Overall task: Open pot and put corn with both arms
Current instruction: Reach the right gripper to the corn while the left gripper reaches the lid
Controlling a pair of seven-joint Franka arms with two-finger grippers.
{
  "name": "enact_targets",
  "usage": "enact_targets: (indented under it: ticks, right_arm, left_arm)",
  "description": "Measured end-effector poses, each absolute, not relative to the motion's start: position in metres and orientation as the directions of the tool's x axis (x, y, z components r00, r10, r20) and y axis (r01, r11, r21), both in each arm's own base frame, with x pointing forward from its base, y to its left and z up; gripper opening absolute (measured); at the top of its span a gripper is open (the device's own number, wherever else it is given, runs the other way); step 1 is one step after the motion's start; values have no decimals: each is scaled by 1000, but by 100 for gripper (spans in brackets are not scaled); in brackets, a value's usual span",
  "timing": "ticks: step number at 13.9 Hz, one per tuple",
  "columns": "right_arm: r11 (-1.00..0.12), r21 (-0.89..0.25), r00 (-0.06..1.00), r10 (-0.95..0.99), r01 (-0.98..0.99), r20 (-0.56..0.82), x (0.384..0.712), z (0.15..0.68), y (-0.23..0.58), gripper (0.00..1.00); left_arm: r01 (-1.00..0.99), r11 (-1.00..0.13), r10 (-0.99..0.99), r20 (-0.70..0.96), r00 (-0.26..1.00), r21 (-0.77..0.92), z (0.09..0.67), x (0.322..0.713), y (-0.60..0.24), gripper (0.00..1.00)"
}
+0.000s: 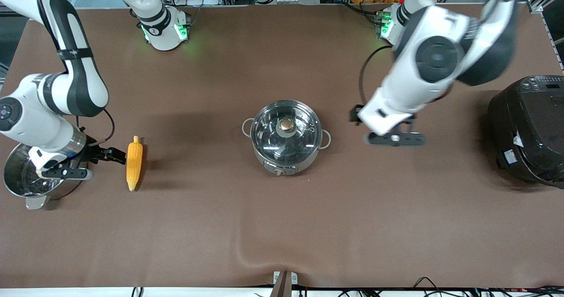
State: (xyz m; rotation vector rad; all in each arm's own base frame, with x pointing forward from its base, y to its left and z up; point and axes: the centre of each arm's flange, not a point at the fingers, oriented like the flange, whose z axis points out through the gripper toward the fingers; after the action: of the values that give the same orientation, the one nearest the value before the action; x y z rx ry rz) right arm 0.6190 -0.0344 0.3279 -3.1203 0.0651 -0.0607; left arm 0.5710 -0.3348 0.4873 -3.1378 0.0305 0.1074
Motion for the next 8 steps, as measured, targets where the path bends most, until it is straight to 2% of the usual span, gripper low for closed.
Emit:
enact_targets:
  ticks: [4,8]
  right_arm:
    - [-999,-17,994,-46,-45,99,612,280,-35,100]
    - [-999,-15,996,-48,-47,72,602,234,-37,100]
  left_arm:
    - [43,-998,43,1,999,41,426,541,-449,100]
    - [62,-996,64,26,998,68,370,518,-508,100]
